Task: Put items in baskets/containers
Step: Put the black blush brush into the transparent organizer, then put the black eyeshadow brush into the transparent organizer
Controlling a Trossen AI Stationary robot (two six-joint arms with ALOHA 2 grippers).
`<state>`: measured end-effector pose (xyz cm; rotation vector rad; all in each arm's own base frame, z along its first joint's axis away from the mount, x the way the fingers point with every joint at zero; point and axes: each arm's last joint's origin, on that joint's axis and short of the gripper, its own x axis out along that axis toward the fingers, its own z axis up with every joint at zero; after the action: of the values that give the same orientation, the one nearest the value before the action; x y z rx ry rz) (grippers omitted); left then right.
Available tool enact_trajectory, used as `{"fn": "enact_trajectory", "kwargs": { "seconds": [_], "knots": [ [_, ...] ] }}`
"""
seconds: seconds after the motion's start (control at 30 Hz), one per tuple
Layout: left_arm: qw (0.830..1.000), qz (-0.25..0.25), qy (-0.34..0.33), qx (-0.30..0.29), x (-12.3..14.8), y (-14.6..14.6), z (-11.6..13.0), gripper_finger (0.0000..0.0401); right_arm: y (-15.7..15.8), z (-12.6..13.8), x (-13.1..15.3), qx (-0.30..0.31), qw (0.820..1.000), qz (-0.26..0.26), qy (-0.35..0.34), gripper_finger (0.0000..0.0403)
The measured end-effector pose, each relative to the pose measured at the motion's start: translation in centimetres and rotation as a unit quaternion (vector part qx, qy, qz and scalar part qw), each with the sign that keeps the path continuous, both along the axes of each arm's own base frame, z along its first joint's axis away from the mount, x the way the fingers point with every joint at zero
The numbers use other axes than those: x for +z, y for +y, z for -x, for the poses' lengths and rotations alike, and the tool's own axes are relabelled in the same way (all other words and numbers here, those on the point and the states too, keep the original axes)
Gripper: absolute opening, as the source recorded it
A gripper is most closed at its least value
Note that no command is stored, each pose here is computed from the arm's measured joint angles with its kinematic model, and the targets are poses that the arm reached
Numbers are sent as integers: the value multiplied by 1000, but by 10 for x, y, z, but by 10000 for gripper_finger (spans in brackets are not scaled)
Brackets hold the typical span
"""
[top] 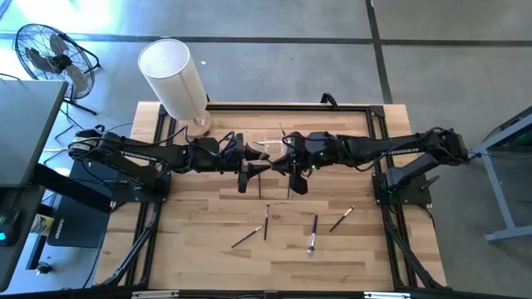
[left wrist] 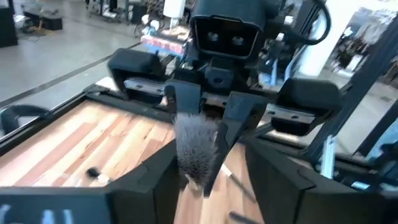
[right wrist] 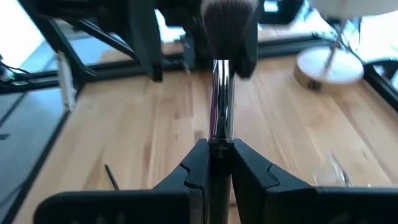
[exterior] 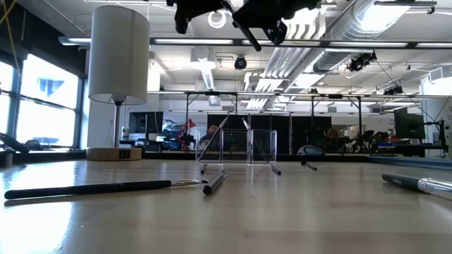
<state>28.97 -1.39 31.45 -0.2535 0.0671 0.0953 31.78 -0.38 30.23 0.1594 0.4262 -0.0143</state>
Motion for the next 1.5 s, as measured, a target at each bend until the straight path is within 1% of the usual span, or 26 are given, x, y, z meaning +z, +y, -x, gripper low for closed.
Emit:
{"fn": "enact_trajectory", "kwargs": {
  "seconds": [0.07, 0.1, 0.13, 0.2, 0.27, 0.33, 0.4, 0.47, 0.53, 0.6, 0.67, 0.8, 0.9, 0.97, 1.03, 1.1, 1.2, 1.33, 1.5],
  "knots": [
    [1000, -8, 16, 12, -1, 4, 3, 188, -3, 2, -7, -10, 1000, -4, 21, 36],
    [1000, -11, 23, 16, 2, 6, 9, 193, -5, 3, -12, -17, 999, -10, 28, 36],
    [1000, -10, 23, 18, 7, 7, 16, 196, -7, 5, -18, -27, 999, -14, 36, 36],
    [999, 8, 20, 28, 18, 12, 32, 199, -11, 10, -31, -50, 997, -31, 50, 36],
    [999, 20, 34, 36, 25, 16, 51, 200, -13, 16, -44, -74, 995, -55, 41, 36],
    [998, 22, 41, 37, 31, 16, 68, 201, -15, 24, -57, -97, 992, -80, 12, 36],
    [997, 20, 56, 42, 35, 16, 85, 201, -15, 31, -67, -120, 986, -101, -51, 36],
    [996, 19, 77, 44, 35, 16, 101, 201, -17, 39, -77, -151, 976, -101, -123, 36],
    [994, 16, 98, 50, 34, 17, 112, 201, -20, 45, -89, -187, 962, -68, -190, 36],
    [991, 14, 120, 56, 31, 18, 119, 201, -23, 45, -101, -224, 950, -19, -218, 36],
    [990, 13, 131, 56, 29, 18, 121, 201, -30, 38, -111, -252, 939, 17, -232, 36],
    [987, 7, 148, 55, 26, 18, 122, 201, -49, 7, -121, -273, 927, 56, -252, 36],
    [986, 4, 155, 54, 25, 18, 122, 201, -67, -15, -137, -289, 927, 86, -222, 36],
    [985, 2, 164, 54, 22, 18, 120, 201, -79, -24, -146, -304, 924, 94, -212, 36],
    [984, 2, 171, 54, 21, 18, 120, 201, -91, -29, -152, -318, 919, 98, -210, 36],
    [983, 1, 176, 54, 20, 18, 121, 201, -100, -32, -158, -325, 919, 109, -196, 38],
    [980, 0, 192, 53, 18, 17, 122, 201, -107, -35, -160, -330, 921, 112, -176, 56],
    [978, 0, 203, 53, 16, 18, 124, 201, -110, -39, -162, -330, 928, 107, -138, 87],
    [976, -1, 210, 53, 14, 18, 124, 202, -105, -43, -158, -324, 929, 103, -145, 110]
  ]
}}
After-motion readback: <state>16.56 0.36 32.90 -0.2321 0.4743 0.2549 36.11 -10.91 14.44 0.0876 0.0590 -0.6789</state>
